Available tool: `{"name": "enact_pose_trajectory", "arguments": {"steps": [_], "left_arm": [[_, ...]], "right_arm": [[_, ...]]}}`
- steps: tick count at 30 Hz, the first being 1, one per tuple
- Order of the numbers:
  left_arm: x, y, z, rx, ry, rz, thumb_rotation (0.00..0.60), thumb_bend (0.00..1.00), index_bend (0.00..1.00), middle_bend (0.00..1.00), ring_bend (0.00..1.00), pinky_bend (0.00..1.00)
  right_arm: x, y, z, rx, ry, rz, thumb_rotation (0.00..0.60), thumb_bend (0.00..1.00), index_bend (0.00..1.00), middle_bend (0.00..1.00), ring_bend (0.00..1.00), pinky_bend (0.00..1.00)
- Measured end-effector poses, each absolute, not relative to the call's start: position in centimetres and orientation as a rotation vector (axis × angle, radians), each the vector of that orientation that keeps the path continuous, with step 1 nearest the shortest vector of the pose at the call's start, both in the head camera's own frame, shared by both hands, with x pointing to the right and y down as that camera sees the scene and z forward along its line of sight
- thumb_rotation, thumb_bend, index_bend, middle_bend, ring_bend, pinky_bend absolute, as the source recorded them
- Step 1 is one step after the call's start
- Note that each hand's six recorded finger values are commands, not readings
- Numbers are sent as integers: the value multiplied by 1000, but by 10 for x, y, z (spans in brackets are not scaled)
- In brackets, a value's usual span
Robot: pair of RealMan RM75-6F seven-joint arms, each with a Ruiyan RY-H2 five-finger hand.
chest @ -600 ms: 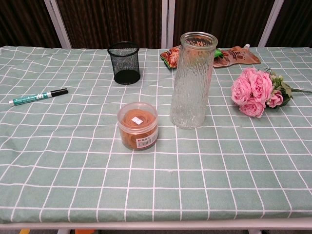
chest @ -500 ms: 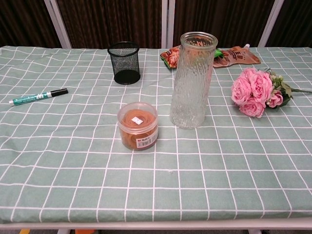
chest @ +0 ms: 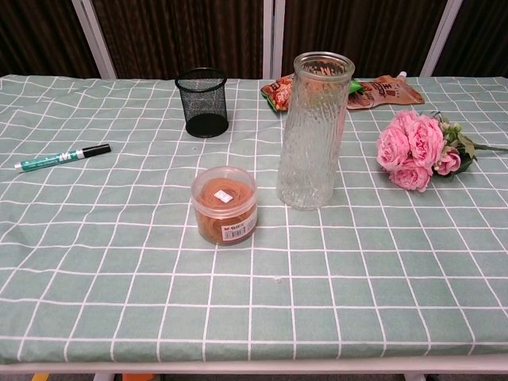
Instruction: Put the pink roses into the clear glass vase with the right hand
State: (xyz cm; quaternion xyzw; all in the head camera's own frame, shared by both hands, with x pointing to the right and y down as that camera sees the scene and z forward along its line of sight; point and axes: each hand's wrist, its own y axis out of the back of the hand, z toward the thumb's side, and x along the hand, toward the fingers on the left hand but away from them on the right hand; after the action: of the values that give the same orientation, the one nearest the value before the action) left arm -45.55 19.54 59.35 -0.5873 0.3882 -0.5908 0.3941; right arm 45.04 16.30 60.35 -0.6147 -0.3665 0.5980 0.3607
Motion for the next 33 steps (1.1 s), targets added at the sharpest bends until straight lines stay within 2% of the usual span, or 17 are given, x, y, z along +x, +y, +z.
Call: {"name": "enact_pose_trajectory", "arguments": {"steps": [7,12,20,33], "left_arm": [[-461,201,595,-1490,997,-1490,600,190,106,8,0,126],[-462,207,597,-1494,981,-1497,600,190,107,8,0,125],[-457,207,601,-1517,949,-1504,600,190,107,8,0,123],[-457,210,607,-1527,918,-1524,600,191,108,8,0,123]], "right_arm": [[445,115,635,-1611,-802,1590,600,127,0,0,0,0],[419,79,661,-1640,-697,1566,600,102,0,0,0,0],[370,66,696,-1752,-564,1540,600,92,0,0,0,0],[334,55,722,-1807,-472,1559,600,85,0,0,0,0]]}}
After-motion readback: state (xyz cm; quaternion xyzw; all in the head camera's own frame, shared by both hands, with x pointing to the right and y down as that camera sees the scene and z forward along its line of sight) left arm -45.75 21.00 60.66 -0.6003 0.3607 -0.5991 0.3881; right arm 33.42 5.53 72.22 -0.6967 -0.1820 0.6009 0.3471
